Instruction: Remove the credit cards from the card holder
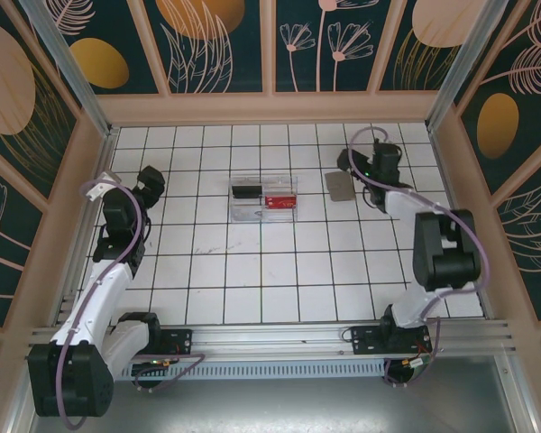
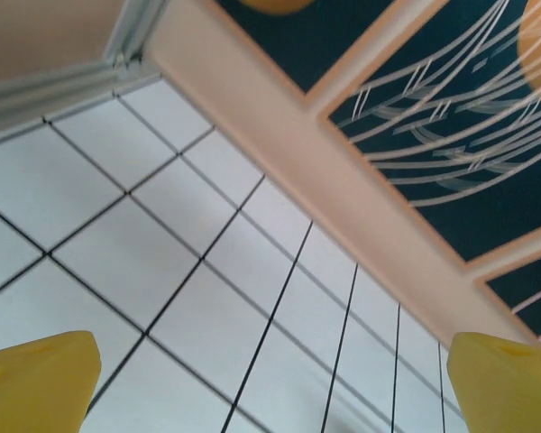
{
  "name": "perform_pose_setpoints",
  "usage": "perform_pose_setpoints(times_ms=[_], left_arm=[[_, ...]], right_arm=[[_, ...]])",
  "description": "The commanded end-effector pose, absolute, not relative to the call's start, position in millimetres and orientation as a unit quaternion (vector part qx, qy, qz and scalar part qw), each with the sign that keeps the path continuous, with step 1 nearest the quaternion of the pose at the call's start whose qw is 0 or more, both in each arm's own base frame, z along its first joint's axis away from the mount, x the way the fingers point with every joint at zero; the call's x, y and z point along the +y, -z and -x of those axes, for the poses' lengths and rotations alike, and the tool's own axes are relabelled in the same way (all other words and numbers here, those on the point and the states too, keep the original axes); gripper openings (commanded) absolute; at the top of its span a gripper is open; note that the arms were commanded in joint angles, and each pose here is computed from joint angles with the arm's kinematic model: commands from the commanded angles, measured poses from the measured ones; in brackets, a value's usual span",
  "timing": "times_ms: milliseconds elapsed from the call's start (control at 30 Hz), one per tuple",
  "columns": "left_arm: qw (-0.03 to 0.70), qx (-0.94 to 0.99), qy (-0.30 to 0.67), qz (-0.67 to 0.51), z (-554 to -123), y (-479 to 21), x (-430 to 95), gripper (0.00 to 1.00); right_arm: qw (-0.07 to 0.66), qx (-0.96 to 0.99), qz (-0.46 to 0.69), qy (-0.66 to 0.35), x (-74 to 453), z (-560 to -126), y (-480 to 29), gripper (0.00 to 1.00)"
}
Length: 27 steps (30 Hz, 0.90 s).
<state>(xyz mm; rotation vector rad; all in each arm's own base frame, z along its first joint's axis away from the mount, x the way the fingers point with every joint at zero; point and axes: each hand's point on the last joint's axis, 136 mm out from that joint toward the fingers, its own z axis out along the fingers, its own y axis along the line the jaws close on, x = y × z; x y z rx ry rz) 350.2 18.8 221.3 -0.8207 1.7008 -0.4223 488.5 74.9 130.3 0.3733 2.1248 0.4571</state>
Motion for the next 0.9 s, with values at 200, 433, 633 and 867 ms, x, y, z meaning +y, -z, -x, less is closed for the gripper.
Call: perform_pose_setpoints(times_ms=[200,433,633,867], left_arm=[[0.512,0.761,0.228,0.325,-347.0,-207.5,-6.5,0.98],[0.49,0.78,0.255,0.294,-350.3,-199.6,-23.2,0.99],[0.488,0.781,0.261,0.29,-351.0,-200.6,-26.2,0.99],[0.482,0.785,0.262,0.288,-351.8,-195.2,-28.2,0.99]], right_arm=[[0.364,0.91,-0.157,-0.12,83.0,-536.0,-77.6,0.99],[0.324,0.929,-0.143,-0.104,92.3,-539.6,-41.2,0.89],[0.307,0.942,-0.106,-0.089,116.1,-530.9,-28.5,0.78],[0.295,0.951,-0.08,-0.053,131.3,-503.9,-15.4,0.73]])
